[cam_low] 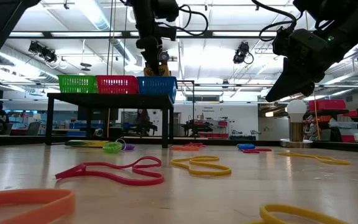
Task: Pick & Place Office Desk Supplies
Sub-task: Put the big box of crayons into the blue bin on the shelf
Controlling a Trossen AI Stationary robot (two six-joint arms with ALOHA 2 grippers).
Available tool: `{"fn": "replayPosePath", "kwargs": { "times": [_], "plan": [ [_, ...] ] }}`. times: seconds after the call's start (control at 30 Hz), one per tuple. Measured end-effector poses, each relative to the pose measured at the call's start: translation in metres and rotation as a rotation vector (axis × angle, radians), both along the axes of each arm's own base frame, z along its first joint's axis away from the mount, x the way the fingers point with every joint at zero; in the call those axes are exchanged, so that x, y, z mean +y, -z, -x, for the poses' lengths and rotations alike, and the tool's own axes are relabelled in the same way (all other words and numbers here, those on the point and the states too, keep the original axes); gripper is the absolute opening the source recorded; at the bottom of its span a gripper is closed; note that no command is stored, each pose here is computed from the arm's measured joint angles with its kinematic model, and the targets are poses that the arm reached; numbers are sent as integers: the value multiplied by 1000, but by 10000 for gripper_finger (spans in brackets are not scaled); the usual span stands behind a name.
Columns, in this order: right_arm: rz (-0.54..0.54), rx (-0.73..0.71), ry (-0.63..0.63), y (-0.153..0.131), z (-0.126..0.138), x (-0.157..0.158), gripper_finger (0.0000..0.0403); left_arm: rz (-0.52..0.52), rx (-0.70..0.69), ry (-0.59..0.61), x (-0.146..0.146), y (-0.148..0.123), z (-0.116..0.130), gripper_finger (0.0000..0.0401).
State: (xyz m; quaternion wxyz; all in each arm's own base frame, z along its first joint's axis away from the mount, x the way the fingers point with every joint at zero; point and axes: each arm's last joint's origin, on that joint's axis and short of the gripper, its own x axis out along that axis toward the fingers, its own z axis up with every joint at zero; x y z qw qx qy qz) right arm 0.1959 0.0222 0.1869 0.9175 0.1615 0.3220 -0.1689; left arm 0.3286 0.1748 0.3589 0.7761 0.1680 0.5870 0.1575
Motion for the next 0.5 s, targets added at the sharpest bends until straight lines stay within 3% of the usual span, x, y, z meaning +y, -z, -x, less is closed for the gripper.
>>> {"fn": "replayPosePath", "kwargs": {
  "times": [0.5],
  "plan": [
    [2,0,2,0,0,0,5,-101,13,17,6,-1,-5,159]
  ]
}}
